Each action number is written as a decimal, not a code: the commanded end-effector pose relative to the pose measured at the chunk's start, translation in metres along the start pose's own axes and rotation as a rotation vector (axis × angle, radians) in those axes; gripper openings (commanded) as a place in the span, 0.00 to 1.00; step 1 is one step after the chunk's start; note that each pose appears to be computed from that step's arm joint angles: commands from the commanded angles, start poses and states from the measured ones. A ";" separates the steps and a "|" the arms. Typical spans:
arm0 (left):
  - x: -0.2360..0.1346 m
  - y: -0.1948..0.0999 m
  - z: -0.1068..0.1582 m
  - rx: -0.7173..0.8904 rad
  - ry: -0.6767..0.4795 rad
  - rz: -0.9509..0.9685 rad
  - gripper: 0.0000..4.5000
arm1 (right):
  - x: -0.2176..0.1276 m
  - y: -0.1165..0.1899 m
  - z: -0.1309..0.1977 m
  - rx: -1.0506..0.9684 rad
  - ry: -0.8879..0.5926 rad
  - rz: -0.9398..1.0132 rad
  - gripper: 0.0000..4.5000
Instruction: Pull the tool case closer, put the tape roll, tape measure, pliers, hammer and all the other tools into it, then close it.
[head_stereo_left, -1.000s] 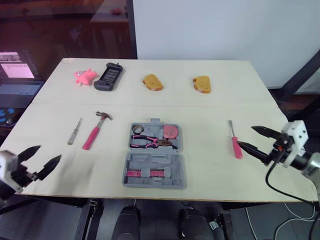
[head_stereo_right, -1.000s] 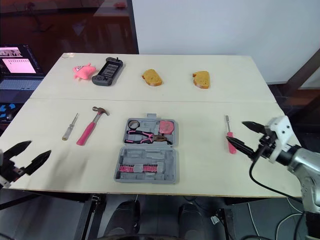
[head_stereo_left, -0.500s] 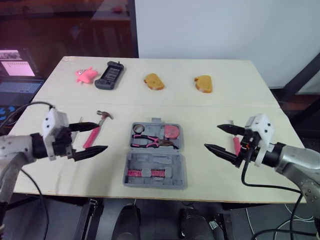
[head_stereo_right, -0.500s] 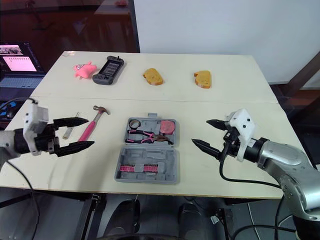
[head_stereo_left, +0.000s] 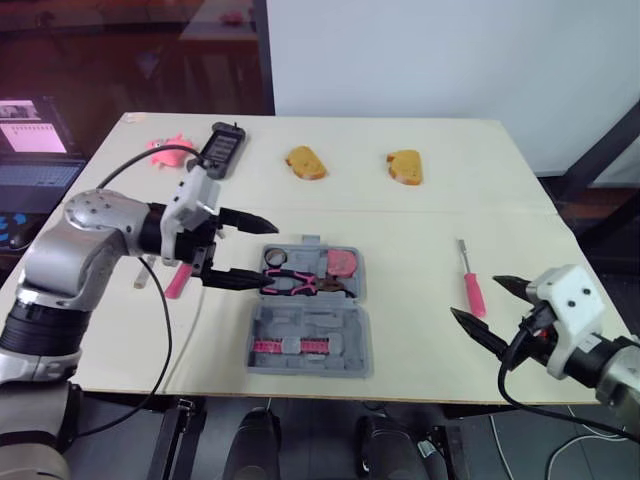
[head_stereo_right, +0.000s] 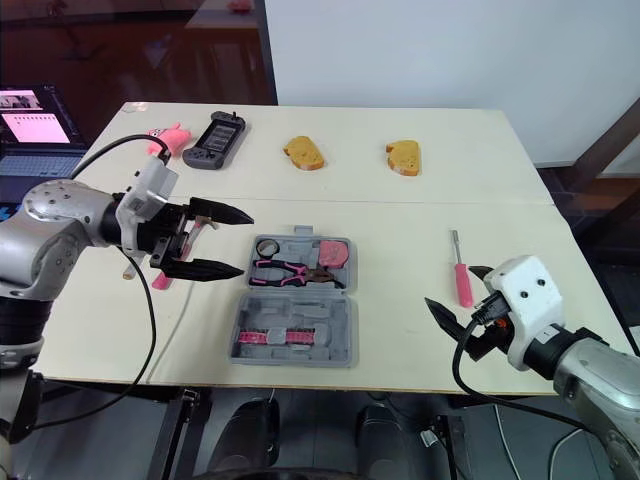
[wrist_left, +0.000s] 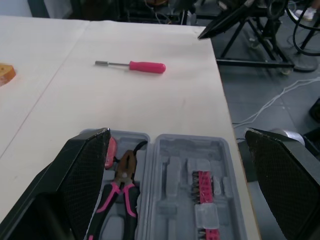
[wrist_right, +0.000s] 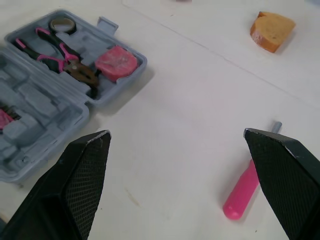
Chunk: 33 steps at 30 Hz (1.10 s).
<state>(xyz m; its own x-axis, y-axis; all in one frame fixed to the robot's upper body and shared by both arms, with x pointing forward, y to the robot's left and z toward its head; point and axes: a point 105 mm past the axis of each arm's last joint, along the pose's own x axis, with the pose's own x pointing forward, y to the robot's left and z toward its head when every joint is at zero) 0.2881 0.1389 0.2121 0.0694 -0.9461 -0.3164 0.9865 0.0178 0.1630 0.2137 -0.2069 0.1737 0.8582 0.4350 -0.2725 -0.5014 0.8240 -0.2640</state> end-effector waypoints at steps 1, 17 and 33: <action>-0.009 0.000 0.002 0.031 0.014 0.046 1.00 | 0.006 0.008 0.019 0.002 -0.063 0.106 1.00; -0.118 -0.056 -0.092 -0.335 0.087 0.926 1.00 | 0.065 0.014 0.094 -0.052 -0.032 0.718 1.00; -0.192 -0.037 -0.154 -0.435 0.324 1.428 1.00 | 0.066 0.034 0.112 -0.128 -0.049 0.848 1.00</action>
<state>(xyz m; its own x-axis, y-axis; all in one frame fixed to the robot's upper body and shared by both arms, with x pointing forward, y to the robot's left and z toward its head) 0.2568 0.3567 0.1228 0.9494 -0.0215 -0.3133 0.0850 0.9780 0.1907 0.2706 -0.1123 0.2358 0.1783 0.8938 -0.4115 -0.9831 0.1793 -0.0367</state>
